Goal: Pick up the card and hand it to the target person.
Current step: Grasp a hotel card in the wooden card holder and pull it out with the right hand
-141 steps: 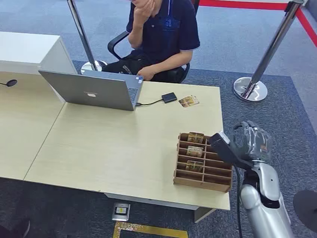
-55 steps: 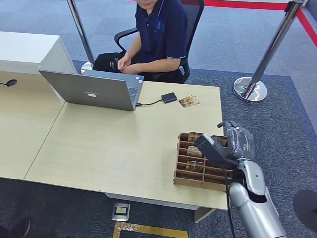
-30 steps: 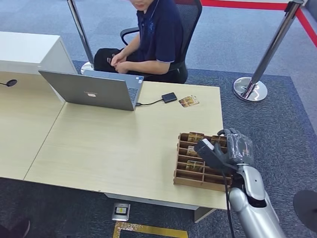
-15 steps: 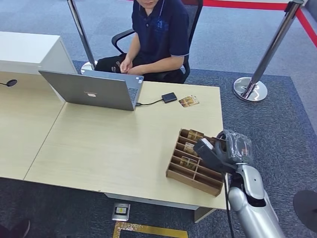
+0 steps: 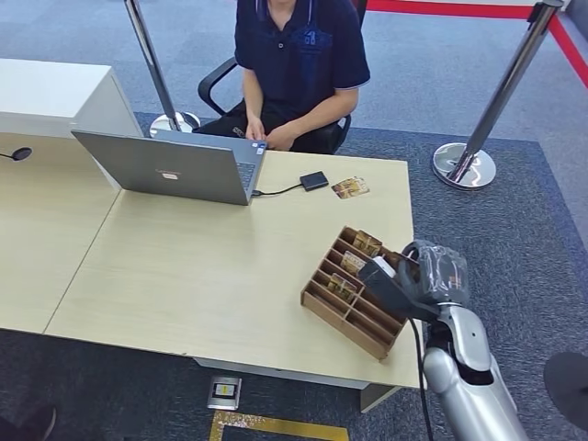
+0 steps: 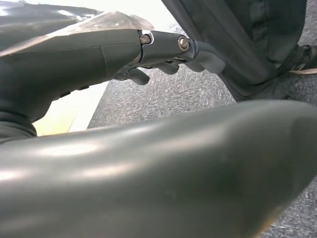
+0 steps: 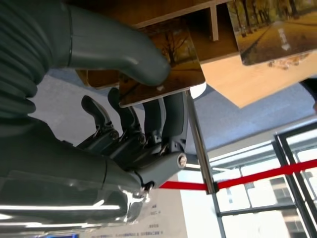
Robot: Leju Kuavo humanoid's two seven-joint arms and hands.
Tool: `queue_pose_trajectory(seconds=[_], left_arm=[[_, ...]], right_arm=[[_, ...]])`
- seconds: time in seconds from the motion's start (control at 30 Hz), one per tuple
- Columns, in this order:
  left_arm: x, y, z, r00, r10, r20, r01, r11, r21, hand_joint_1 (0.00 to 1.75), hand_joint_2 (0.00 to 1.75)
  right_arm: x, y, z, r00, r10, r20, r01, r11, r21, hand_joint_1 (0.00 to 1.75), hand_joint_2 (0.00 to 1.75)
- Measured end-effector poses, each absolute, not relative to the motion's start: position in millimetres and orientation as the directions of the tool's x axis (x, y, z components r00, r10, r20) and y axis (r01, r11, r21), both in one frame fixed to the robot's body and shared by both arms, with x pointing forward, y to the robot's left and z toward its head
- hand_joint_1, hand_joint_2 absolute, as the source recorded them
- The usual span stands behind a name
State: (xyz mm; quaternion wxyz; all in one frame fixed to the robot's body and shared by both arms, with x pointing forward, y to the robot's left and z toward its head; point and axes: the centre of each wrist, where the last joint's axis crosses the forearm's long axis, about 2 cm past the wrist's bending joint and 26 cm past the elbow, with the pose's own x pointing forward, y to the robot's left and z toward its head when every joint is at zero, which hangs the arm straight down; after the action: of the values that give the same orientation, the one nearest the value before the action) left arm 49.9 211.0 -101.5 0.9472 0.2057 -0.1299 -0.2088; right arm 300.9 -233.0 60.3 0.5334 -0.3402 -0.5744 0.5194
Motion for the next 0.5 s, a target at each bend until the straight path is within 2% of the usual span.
queue_pose_trajectory(seconds=[0.5], left_arm=[[49.5,210.9,-101.5,0.885,-0.438,0.158,0.332,0.832,0.444,0.00,0.00]], right_arm=[[321.5,-229.1,93.9,-0.289,0.922,0.259,-0.053,0.255,-0.966,1.50,1.75]])
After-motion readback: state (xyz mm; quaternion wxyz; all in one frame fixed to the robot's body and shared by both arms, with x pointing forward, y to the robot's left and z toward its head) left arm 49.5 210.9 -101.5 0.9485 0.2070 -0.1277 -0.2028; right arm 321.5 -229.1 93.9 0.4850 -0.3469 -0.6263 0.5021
